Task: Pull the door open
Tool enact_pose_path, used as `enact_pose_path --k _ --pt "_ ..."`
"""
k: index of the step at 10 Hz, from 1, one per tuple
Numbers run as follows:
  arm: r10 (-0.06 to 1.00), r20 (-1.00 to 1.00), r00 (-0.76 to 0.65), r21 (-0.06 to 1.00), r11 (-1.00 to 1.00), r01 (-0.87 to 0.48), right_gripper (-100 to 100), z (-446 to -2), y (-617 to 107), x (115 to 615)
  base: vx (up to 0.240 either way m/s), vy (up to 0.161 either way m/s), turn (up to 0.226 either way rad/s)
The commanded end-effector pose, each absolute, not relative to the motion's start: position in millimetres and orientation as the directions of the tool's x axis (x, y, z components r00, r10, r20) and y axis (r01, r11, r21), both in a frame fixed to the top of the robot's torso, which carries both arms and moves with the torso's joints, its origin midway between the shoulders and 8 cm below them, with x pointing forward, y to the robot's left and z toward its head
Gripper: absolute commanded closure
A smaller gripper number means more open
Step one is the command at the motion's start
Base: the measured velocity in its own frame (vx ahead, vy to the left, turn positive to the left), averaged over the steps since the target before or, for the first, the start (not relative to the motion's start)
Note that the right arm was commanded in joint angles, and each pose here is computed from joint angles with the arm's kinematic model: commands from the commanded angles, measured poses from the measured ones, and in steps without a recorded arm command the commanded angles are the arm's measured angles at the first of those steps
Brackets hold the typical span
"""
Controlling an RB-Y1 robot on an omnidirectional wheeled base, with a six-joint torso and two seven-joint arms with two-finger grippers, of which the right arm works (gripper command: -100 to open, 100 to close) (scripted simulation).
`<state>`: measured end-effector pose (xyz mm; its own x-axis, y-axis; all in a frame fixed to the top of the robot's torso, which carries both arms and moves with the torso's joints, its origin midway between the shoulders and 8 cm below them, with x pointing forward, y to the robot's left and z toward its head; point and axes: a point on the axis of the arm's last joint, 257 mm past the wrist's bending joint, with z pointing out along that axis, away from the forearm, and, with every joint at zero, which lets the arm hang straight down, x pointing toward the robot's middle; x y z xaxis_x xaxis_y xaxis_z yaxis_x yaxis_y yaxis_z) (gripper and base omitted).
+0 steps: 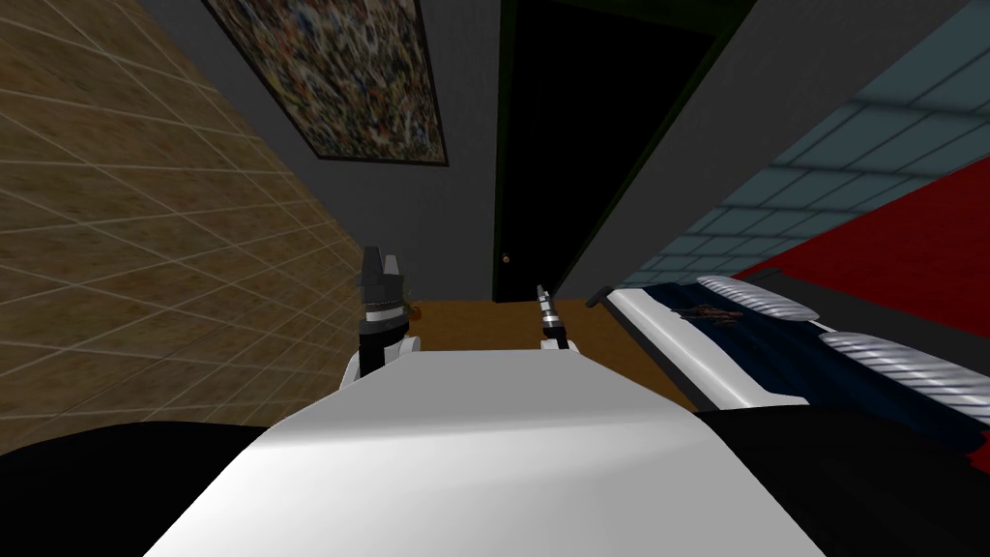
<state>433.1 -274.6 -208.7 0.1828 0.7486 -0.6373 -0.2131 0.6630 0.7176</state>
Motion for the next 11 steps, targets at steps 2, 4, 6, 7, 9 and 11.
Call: enact_pose_path --k 2,4,6,7,9,11 --pt "0.709 -0.682 0.179 0.682 0.705 -0.193 -100 -224.4 -276.1 437.3 0.100 0.029 -0.002" --pt "0.678 -0.714 0.174 0.655 0.735 -0.177 -100 -235.4 -277.4 439.9 0.098 0.045 0.001" --pt "0.646 -0.744 0.169 0.625 0.763 -0.163 -100 -246.1 -278.8 442.4 0.097 0.036 -0.001" --pt "0.630 -0.759 0.166 0.610 0.777 -0.155 -100 -251.4 -279.5 443.5 0.107 0.048 -0.001" --pt "0.596 -0.787 0.159 0.579 0.803 -0.142 -100 -261.9 -281.0 445.6 0.097 0.043 -0.001" --pt "0.561 -0.814 0.152 0.547 0.828 -0.128 -100 -272.2 -282.6 447.5 0.092 0.036 -0.001"
